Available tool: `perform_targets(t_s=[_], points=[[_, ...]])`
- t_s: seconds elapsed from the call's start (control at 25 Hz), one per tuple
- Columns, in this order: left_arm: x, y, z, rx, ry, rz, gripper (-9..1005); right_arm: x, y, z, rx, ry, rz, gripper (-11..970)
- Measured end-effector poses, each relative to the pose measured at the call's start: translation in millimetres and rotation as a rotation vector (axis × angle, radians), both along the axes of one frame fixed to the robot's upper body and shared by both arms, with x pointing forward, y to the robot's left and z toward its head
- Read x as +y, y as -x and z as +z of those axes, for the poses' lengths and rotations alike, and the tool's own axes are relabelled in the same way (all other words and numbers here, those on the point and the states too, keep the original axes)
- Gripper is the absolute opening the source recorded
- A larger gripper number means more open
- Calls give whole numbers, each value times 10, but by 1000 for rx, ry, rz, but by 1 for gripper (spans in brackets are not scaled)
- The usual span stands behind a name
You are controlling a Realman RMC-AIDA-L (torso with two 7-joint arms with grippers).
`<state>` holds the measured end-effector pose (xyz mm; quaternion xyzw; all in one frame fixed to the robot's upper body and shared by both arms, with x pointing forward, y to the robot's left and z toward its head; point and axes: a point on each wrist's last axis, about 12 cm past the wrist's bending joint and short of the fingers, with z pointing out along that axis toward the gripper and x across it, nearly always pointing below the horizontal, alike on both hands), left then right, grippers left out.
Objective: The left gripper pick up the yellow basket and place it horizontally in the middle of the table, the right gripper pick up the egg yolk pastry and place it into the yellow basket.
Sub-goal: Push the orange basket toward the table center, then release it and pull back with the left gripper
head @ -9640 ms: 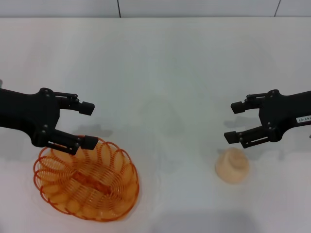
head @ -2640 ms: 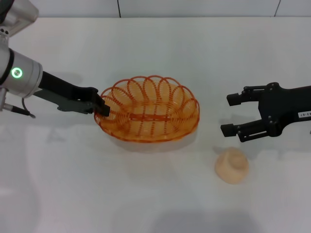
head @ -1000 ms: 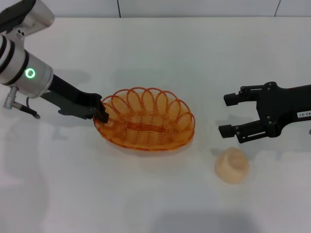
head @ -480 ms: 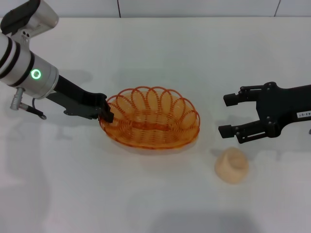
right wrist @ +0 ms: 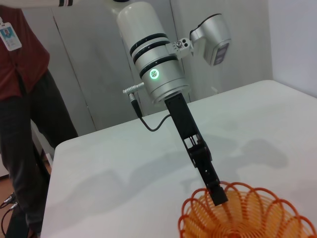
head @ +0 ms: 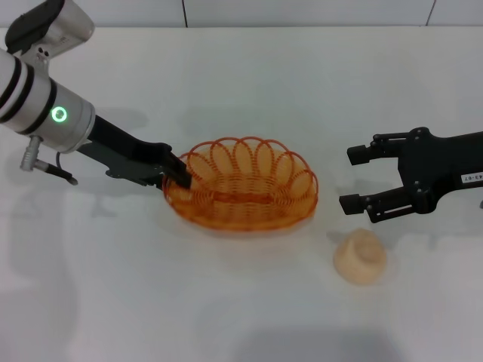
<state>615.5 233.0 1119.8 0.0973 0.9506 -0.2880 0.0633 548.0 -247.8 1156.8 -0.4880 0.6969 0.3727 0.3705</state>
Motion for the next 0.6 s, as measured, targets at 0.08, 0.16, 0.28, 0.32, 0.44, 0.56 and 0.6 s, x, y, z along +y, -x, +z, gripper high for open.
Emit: perform_targets(t_s=[0.08,0.16,0.28,0.32,0.44,0.56,0.6], points=[[4,4,-3,0,3,0,199,0,0,0,0,0,0,856],[13,0,3,-5,2,-2,202,-2,0,1,0,0,-1,856],[18,-8,18,-15,1,-9,468,-8,-2,3,-1,0,-2,857],[21,-11,23,-18,1,-12,508,-11,-2,3,-1,0,-3,857],[39,-26,50,-34,1,-17,626,-15,0,2,-1,0,-4,857],[96,-55,122,-86,12,-16,754,-17,1,0,0,0,-5,857],[119,-67,154,-109,20,-16,797,-21,4,-4,1,0,-6,857]])
